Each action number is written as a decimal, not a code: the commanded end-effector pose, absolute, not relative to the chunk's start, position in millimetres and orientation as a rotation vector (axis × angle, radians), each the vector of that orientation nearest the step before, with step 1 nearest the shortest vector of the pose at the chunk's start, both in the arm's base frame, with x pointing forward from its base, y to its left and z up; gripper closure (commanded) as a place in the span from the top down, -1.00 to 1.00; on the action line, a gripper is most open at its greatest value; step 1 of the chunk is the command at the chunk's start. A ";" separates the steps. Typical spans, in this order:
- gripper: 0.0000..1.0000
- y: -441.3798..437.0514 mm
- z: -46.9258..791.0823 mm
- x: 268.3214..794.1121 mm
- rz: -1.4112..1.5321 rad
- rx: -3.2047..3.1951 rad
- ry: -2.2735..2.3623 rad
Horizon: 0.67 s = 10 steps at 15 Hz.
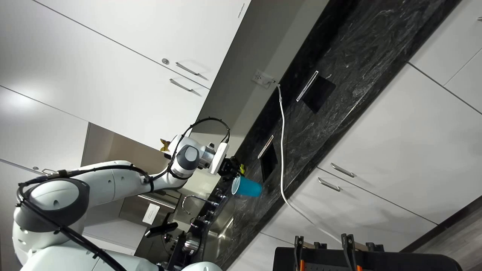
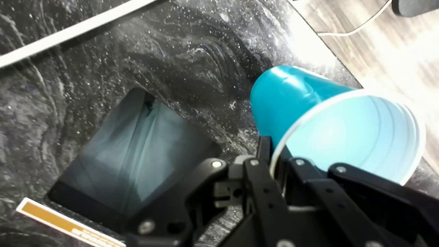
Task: Move the blue and white cup to the left side of the countertop
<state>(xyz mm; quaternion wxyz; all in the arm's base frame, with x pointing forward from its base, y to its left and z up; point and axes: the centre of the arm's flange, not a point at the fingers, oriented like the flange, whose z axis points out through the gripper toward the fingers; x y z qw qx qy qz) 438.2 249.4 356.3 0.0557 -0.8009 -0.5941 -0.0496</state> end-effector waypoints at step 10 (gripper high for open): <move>-0.97 316.4 321.4 464.5 -0.043 -1.704 -2.498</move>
